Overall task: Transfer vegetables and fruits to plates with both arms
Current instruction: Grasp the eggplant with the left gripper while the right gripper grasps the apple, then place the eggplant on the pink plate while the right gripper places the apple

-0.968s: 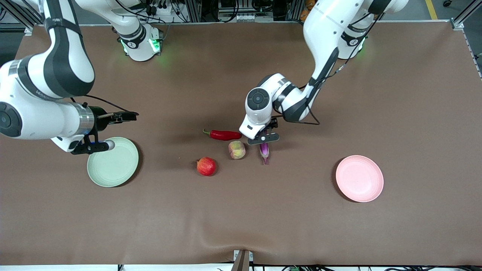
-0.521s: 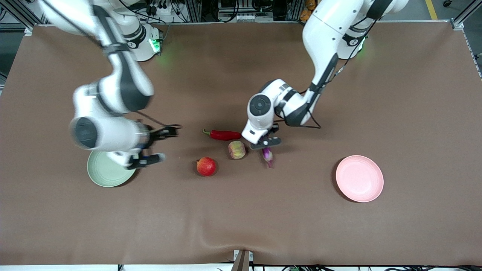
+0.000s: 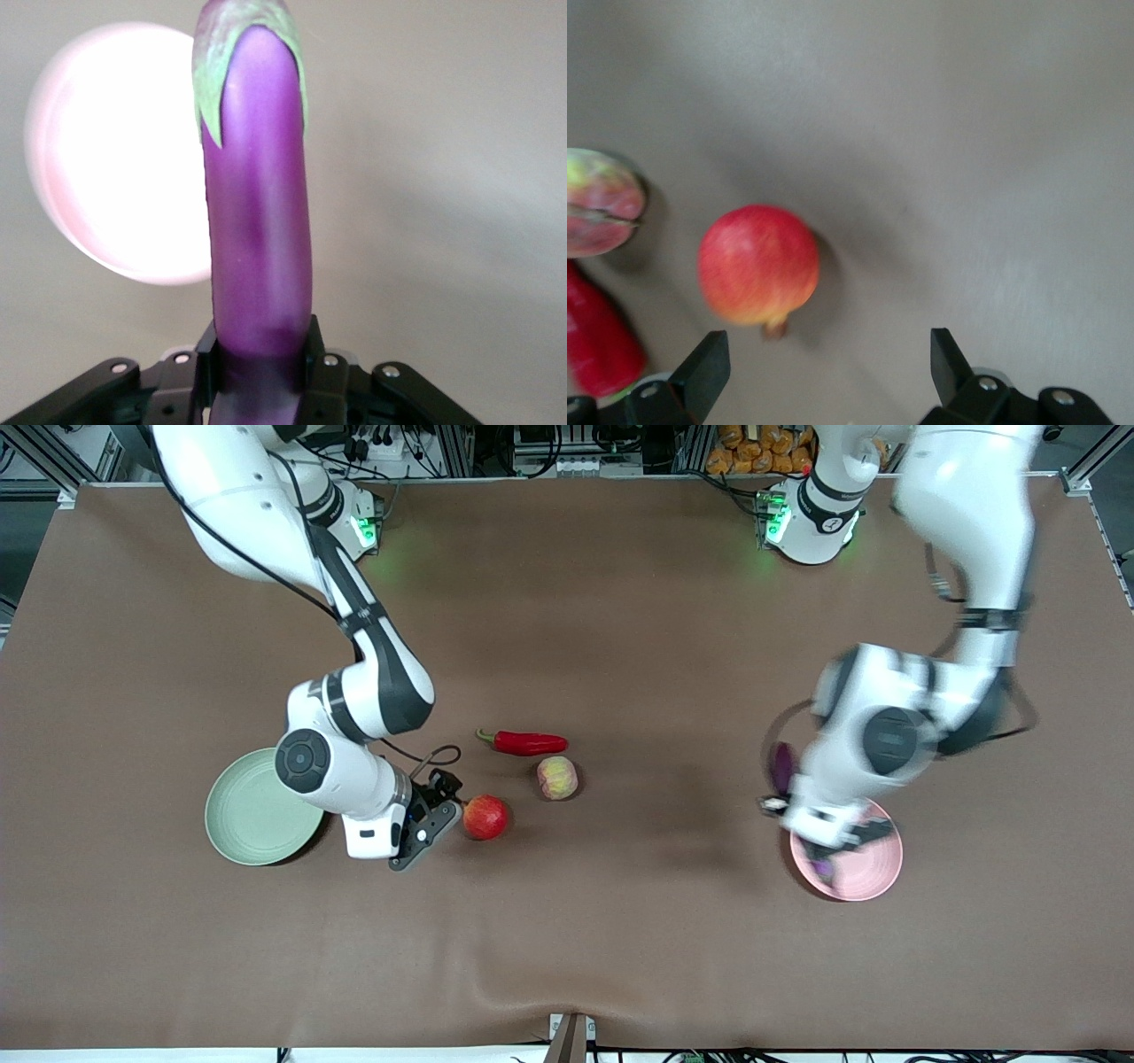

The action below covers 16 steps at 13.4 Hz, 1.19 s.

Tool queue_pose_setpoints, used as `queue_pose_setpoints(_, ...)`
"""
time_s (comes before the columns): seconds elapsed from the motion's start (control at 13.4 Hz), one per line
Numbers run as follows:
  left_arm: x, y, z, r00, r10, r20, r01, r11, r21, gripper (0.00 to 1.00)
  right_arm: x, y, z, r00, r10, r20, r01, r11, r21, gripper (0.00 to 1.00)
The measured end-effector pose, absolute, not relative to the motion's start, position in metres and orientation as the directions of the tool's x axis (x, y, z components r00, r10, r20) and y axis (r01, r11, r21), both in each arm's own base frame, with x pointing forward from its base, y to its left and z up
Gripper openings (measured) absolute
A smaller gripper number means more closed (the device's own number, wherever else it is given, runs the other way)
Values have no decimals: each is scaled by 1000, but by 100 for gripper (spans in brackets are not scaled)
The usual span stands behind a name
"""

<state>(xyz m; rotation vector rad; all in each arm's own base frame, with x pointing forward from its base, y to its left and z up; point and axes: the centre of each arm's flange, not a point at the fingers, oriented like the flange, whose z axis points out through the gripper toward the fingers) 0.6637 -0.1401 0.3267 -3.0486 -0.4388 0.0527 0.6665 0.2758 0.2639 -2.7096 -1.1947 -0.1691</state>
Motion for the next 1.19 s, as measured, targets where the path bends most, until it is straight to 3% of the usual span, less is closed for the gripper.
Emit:
queue_pose_setpoints(0.22,677,-44,309,969,242,-46,238,-968,-80,37,653,324,235,620,750,231,779,-623,-71,100)
queue_pose_setpoints(0.37,680,-14,287,966,253,-52,248,-965,-85,37,641,349,218,653,721,233,751,-656,-78,100)
queue_pose_setpoints(1.04,683,-29,226,972,229,-52,226,-972,-59,37,634,334,189,742,649,166,668,-736,-108,100)
queue_pose_setpoints(1.19,681,-30,223,972,227,-58,224,-973,-60,37,635,328,194,764,630,138,644,-754,-126,85)
